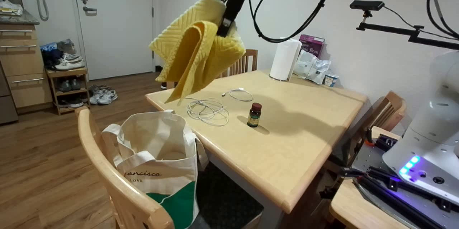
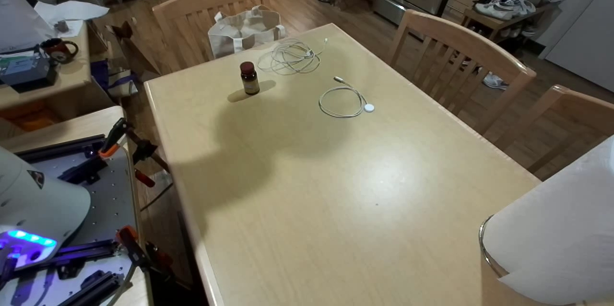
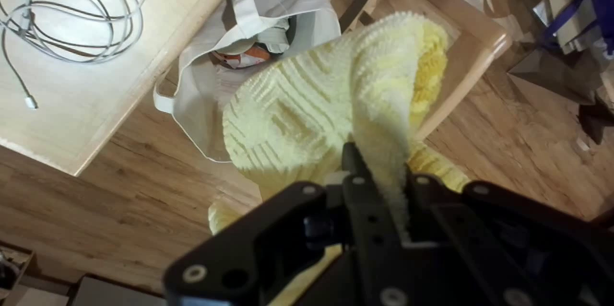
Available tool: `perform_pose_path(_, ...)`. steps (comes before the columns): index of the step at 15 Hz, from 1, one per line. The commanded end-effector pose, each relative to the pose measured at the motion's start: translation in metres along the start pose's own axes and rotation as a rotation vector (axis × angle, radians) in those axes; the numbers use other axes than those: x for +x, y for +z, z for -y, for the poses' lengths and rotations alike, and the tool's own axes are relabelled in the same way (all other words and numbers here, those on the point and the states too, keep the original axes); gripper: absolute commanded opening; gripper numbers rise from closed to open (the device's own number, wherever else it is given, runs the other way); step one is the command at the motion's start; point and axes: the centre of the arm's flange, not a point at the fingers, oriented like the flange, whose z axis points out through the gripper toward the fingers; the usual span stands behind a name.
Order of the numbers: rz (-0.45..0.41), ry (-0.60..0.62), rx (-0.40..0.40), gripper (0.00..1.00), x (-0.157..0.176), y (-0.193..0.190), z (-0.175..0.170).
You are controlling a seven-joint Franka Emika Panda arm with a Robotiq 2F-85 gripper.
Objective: Take the yellow towel from the table and place it in the white bag on the chair
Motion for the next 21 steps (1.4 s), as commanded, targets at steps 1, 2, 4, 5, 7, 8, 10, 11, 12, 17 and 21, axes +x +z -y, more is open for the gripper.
perform_pose_path(1,0.016,0.0,-0.005,0.12,0.006,0.012,-0.007)
perform_pose_path(2,0.024,0.001,-0.005,0.12,0.01,0.02,-0.012)
perform_pose_path(4,0.028,0.002,-0.002,0.03,0.013,0.024,-0.014)
perform_pose_path(5,0.001,0.028,-0.016,0.03,0.015,0.026,-0.012)
perform_pose_path(7,-0.028,0.075,-0.006,0.03,0.032,0.031,-0.012)
perform_pose_path(8,-0.038,0.091,-0.012,0.03,0.04,0.036,-0.013)
perform_pose_path(10,-0.024,0.113,0.004,0.03,0.05,0.051,-0.019)
perform_pose_path(11,-0.004,0.125,0.009,0.03,0.054,0.062,-0.023)
perform_pose_path(12,0.012,0.136,0.007,0.03,0.058,0.073,-0.026)
perform_pose_path(17,0.103,0.161,-0.023,0.03,0.071,0.137,-0.039)
perform_pose_path(21,0.109,0.08,0.033,0.03,0.087,0.173,-0.027)
